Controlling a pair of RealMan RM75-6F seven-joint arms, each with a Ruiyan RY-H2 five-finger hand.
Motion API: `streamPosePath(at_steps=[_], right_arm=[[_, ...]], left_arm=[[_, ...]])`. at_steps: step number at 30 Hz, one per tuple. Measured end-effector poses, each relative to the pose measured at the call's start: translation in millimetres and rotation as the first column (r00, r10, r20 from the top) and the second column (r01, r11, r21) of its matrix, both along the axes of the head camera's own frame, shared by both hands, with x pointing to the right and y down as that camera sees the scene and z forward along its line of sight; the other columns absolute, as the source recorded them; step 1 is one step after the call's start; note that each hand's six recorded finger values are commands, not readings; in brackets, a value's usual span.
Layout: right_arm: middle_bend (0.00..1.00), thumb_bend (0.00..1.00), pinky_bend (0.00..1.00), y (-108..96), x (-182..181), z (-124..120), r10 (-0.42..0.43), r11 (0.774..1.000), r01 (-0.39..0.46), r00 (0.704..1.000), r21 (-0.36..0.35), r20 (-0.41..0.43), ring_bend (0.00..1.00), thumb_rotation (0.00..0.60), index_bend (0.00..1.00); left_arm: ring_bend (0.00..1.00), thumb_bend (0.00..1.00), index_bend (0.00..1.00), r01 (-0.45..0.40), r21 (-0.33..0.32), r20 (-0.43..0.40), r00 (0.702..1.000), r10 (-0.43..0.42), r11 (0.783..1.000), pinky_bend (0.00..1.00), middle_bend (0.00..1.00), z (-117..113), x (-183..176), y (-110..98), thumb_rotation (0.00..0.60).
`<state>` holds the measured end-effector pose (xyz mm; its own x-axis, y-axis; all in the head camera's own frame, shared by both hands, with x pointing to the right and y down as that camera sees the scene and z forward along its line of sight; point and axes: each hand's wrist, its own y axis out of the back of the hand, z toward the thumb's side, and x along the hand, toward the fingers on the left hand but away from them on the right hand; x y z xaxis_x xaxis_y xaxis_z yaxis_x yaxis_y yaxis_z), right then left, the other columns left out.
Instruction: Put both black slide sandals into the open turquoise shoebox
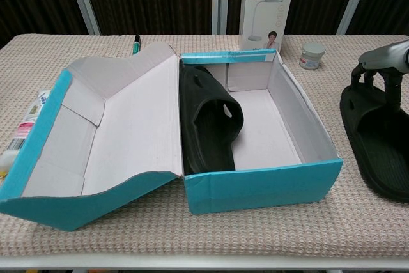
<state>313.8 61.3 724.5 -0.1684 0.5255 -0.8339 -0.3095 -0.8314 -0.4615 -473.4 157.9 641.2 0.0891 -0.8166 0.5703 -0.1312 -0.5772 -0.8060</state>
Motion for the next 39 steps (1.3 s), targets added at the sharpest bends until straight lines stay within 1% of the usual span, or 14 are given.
streamPosePath(at_steps=[8, 14, 17, 20, 23, 26, 29, 32, 33, 35, 38, 39], right_arm=[[0.46, 0.03, 0.19, -4.7, 0.2, -3.9, -0.010, 0.999, 0.010, 1.000, 0.052, 0.006, 0.13, 0.600, 0.43], [0.47, 0.03, 0.20, -8.6, 2.6, -13.4, 0.001, 0.997, -0.003, 0.999, 0.077, 0.033, 0.15, 0.600, 0.44], [0.47, 0.03, 0.20, -13.9, 5.5, -25.4, 0.016, 0.995, -0.021, 0.998, 0.096, 0.058, 0.15, 0.600, 0.44], [0.47, 0.03, 0.20, -22.7, 11.8, -43.0, 0.036, 0.991, -0.047, 0.996, 0.124, 0.087, 0.15, 0.600, 0.44], [0.47, 0.03, 0.20, -33.7, 19.9, -64.3, 0.063, 0.984, -0.083, 0.990, 0.157, 0.130, 0.15, 0.600, 0.44], [0.48, 0.03, 0.20, -46.2, 25.5, -86.2, 0.087, 0.975, -0.123, 0.978, 0.183, 0.192, 0.16, 0.600, 0.44], [0.48, 0.03, 0.20, -52.9, 25.9, -101.8, 0.113, 0.970, -0.166, 0.955, 0.180, 0.274, 0.17, 0.600, 0.45], [0.50, 0.03, 0.20, -54.7, 19.9, -110.6, 0.137, 0.966, -0.207, 0.917, 0.156, 0.374, 0.17, 0.600, 0.46], [0.50, 0.03, 0.20, -55.7, 17.2, -114.3, 0.142, 0.964, -0.220, 0.900, 0.148, 0.413, 0.18, 0.600, 0.46], [0.50, 0.03, 0.20, -57.4, 12.3, -119.6, 0.142, 0.963, -0.231, 0.872, 0.138, 0.468, 0.18, 0.600, 0.46], [0.50, 0.03, 0.20, -58.8, 2.0, -125.8, 0.135, 0.963, -0.240, 0.822, 0.121, 0.554, 0.18, 0.600, 0.47], [0.50, 0.03, 0.20, -59.1, -2.6, -127.5, 0.134, 0.963, -0.244, 0.798, 0.113, 0.588, 0.18, 0.600, 0.47]], left_arm=[[0.12, 0.14, 0.22, -0.002, -0.004, 0.001, 1.000, 0.002, 1.000, 0.20, 0.19, 0.6, 1.2, -0.6, 0.600], [0.12, 0.14, 0.22, -0.007, -0.008, 0.001, 1.000, 0.007, 1.000, 0.20, 0.19, 1.3, 3.5, -0.5, 0.600], [0.12, 0.14, 0.22, -0.011, -0.009, 0.001, 1.000, 0.011, 1.000, 0.20, 0.19, 1.7, 5.8, -1.1, 0.600], [0.12, 0.14, 0.22, -0.015, -0.009, -0.005, 1.000, 0.015, 1.000, 0.20, 0.19, 2.0, 9.7, -2.5, 0.600], [0.12, 0.14, 0.22, -0.018, -0.008, -0.010, 1.000, 0.018, 1.000, 0.20, 0.19, 2.2, 13.9, -4.2, 0.600], [0.12, 0.14, 0.22, -0.021, -0.008, -0.012, 1.000, 0.021, 1.000, 0.20, 0.19, 2.5, 17.8, -5.9, 0.600], [0.12, 0.14, 0.22, -0.021, -0.007, -0.013, 1.000, 0.021, 1.000, 0.20, 0.19, 2.2, 21.1, -7.7, 0.600], [0.12, 0.14, 0.22, -0.025, -0.005, -0.012, 1.000, 0.025, 1.000, 0.20, 0.19, 0.8, 24.1, -9.4, 0.600], [0.12, 0.14, 0.22, -0.027, -0.004, -0.011, 1.000, 0.027, 1.000, 0.20, 0.19, 0.0, 24.9, -9.9, 0.600], [0.12, 0.14, 0.22, -0.029, 0.002, -0.009, 1.000, 0.029, 1.000, 0.20, 0.19, -2.2, 26.3, -11.4, 0.600], [0.12, 0.14, 0.22, -0.024, 0.017, -0.008, 1.000, 0.024, 1.000, 0.20, 0.19, -6.1, 27.0, -14.1, 0.600], [0.12, 0.14, 0.22, -0.022, 0.020, -0.007, 1.000, 0.022, 1.000, 0.20, 0.19, -7.0, 26.7, -14.6, 0.600]])
